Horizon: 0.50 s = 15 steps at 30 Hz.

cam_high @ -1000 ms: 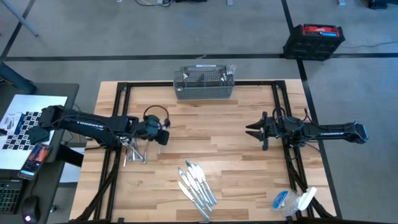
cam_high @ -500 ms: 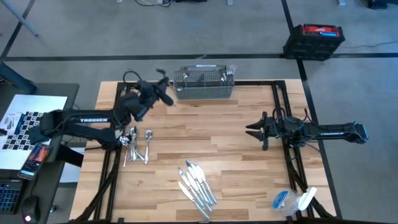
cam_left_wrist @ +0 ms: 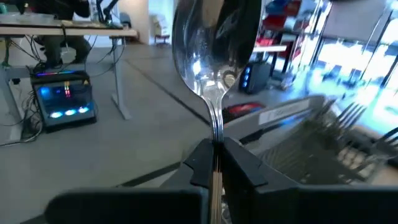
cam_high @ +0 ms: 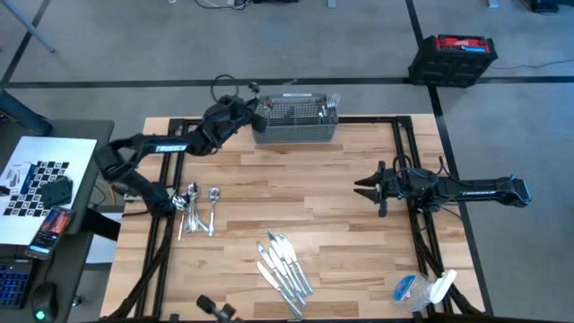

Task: Sort silverware
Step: Put the silver spoon into the gray organizer

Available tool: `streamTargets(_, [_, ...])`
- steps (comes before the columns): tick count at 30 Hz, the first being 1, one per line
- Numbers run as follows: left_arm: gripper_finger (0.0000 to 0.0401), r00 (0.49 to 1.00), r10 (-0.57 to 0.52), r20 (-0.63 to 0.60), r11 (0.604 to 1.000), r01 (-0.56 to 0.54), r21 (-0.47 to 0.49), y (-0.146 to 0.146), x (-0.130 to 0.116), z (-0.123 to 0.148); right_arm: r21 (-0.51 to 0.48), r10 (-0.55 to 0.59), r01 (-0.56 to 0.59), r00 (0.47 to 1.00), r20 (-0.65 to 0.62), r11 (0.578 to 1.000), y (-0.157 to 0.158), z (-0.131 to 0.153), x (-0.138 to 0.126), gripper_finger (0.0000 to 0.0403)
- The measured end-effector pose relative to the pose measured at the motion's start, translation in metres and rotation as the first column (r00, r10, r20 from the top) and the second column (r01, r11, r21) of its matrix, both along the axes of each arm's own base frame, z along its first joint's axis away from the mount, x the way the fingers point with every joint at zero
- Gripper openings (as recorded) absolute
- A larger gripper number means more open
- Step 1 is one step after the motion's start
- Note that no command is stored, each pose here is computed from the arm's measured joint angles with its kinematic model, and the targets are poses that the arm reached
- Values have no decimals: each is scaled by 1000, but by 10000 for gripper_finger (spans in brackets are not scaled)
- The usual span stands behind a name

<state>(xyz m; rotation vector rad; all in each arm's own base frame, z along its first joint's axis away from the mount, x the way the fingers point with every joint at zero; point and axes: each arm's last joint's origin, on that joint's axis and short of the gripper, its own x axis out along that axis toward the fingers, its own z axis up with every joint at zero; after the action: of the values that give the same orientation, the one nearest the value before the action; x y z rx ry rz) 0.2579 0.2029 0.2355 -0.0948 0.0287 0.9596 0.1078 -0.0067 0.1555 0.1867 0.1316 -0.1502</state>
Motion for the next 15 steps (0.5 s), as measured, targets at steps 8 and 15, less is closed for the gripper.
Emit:
streamTargets(8, [70,977,-19,-215,1000,18,-3,5,7,-6,0,0,0,1000,0,1000,0,0,0,112])
streamTargets(15, [124,930,-121,-347,980,57,-189,-39,-15,32,0,0,0,1000,0,1000,0,0,0,112])
